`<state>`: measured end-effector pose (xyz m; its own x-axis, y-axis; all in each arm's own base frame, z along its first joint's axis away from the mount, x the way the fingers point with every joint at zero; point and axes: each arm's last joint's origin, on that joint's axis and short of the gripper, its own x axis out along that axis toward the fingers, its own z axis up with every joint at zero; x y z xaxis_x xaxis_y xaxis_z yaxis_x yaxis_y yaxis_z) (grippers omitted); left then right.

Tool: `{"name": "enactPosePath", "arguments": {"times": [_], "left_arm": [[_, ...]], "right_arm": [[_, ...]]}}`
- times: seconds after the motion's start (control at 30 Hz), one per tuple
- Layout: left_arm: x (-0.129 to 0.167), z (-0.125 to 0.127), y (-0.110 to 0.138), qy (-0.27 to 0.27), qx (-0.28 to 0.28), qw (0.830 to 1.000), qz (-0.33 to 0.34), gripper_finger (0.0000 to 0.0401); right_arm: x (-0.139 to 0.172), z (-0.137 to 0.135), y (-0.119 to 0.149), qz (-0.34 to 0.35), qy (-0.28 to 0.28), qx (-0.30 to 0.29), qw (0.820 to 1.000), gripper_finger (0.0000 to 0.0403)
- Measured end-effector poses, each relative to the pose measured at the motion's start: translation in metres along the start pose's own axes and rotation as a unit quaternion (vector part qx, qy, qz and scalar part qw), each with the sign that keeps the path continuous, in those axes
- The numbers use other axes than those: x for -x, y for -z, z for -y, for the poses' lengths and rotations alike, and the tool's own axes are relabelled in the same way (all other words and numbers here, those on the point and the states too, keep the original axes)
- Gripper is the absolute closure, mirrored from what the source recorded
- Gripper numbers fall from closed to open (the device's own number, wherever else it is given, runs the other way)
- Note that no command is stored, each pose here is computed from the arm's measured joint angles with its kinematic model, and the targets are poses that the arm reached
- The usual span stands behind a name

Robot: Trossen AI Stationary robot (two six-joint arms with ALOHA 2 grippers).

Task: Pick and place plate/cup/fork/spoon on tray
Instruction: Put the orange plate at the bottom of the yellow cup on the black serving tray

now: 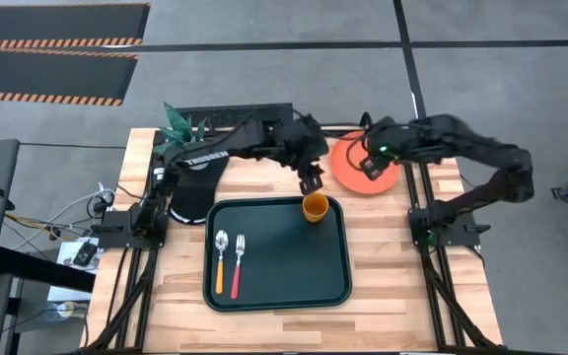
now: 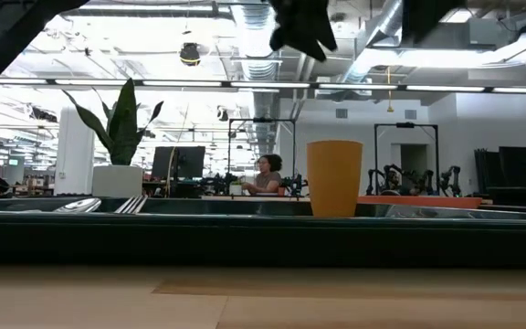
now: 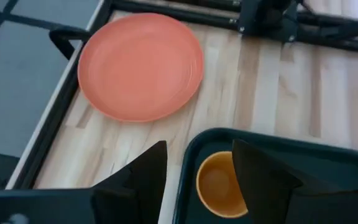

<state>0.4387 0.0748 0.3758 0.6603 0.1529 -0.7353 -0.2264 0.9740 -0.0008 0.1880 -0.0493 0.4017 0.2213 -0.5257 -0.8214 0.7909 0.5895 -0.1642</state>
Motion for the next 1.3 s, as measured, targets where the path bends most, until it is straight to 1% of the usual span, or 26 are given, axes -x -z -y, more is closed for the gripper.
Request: {"name": "enactPosePath", "arguments": {"times": [0.07, 0.13, 0.17, 0.23, 0.27, 0.33, 0.4, 0.5, 0.57, 0.73, 0.8, 0.9, 1.03, 1.2, 1.3], "left_arm": [[0.019, -0.004, 0.003, 0.008, 0.013, 1.000, 0.004, 0.0232], [0.043, -0.007, 0.001, 0.012, 0.025, 0.999, 0.026, 0.0232], [0.054, -0.009, 0.002, 0.012, 0.029, 0.999, 0.026, 0.0232], [0.081, -0.013, 0.002, 0.009, 0.036, 0.998, 0.049, 0.0232], [0.091, -0.015, 0.002, 0.003, 0.039, 0.998, 0.058, 0.0232], [0.113, -0.017, 0.001, -0.012, 0.041, 0.995, 0.090, 0.0232], [0.132, -0.018, 0.001, -0.035, 0.042, 0.992, 0.116, 0.0232], [0.152, -0.020, 0.004, -0.051, 0.044, 0.989, 0.134, 0.0232], [0.160, -0.020, 0.006, -0.054, 0.045, 0.988, 0.137, 0.0232], [0.176, -0.021, 0.011, -0.054, 0.045, 0.987, 0.143, 0.0232], [0.177, -0.021, 0.011, -0.055, 0.046, 0.987, 0.144, 0.0232], [0.177, -0.021, 0.013, -0.055, 0.045, 0.988, 0.136, 0.0232], [0.176, -0.021, 0.015, -0.056, 0.044, 0.990, 0.122, 0.0232], [0.176, -0.022, 0.016, -0.070, 0.045, 0.989, 0.120, 0.0232], [0.176, -0.023, 0.016, -0.084, 0.046, 0.988, 0.121, 0.0232]], "right_arm": [[-0.027, -0.001, 0.011, -0.017, 0.025, -0.085, 0.996, 0.0175], [-0.056, -0.002, 0.025, -0.038, 0.047, -0.145, 0.988, 0.0175], [-0.069, -0.002, 0.033, -0.047, 0.056, -0.179, 0.981, 0.0175], [-0.098, -0.004, 0.046, -0.059, 0.063, -0.269, 0.959, 0.0175], [-0.112, -0.004, 0.053, -0.067, 0.060, -0.299, 0.950, 0.0175], [-0.136, -0.005, 0.063, -0.066, 0.047, -0.336, 0.939, 0.0175], [-0.158, -0.003, 0.075, -0.070, 0.049, -0.371, 0.925, 0.0175], [-0.184, 0.003, 0.092, -0.067, 0.064, -0.441, 0.893, 0.0175], [-0.195, 0.008, 0.101, -0.067, 0.076, -0.477, 0.873, 0.0175], [-0.207, 0.019, 0.115, -0.073, 0.115, -0.526, 0.840, 0.0175], [-0.210, 0.021, 0.120, -0.076, 0.127, -0.540, 0.829, 0.0175], [-0.214, 0.023, 0.128, -0.080, 0.141, -0.552, 0.818, 0.0175], [-0.221, 0.025, 0.145, -0.095, 0.163, -0.578, 0.794, 0.0175], [-0.228, 0.024, 0.155, -0.102, 0.146, -0.592, 0.786, 0.0178], [-0.228, 0.024, 0.155, -0.105, 0.145, -0.584, 0.792, 0.0184]]}}
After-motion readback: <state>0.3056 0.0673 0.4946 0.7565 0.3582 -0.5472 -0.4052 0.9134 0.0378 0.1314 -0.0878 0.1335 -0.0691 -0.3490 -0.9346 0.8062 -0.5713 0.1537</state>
